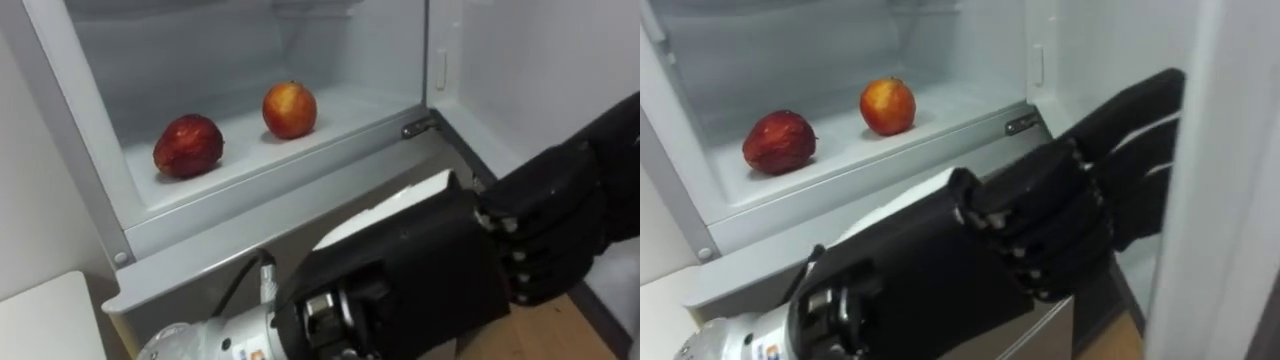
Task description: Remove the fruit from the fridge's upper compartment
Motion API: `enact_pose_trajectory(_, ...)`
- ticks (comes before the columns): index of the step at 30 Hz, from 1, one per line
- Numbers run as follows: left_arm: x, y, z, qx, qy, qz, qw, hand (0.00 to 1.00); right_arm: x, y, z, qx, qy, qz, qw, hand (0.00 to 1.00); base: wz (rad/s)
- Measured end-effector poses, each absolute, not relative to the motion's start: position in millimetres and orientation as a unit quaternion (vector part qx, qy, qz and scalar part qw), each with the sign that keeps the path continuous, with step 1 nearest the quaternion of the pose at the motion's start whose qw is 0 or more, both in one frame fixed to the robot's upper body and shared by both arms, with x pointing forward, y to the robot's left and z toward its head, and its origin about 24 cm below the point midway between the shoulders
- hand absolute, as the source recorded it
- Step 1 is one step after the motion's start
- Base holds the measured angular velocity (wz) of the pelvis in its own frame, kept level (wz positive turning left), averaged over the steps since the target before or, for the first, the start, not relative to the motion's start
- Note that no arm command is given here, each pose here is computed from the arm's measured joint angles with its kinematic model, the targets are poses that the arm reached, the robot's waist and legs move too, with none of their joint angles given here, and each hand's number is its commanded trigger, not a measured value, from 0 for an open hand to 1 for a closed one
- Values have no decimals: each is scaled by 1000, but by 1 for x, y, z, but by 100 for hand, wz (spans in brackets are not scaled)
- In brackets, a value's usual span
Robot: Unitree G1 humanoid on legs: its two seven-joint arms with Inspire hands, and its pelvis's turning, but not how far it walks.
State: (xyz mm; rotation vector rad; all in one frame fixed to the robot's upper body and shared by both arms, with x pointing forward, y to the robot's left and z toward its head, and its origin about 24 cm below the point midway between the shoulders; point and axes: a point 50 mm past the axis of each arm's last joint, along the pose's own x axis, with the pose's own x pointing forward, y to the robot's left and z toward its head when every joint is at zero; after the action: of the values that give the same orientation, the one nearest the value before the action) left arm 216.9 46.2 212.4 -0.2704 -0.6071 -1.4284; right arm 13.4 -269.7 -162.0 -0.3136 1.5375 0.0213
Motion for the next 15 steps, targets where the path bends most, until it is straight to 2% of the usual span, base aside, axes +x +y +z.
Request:
enact_pose_trajectory(5,221,35,211,-121,-257,-649,705,0,16,-270,-162,-135,690,3,711,0,0)
enact_pose_trajectory(9,218,24,216,-114,-256,-667,691,0,20,-272,-161,-134,687,1,714,0,-4)
enact_pose_trajectory(15,218,19,217,-105,-247,-678,685,0,28,-277,-159,-138,682,-1,718,0,-13)
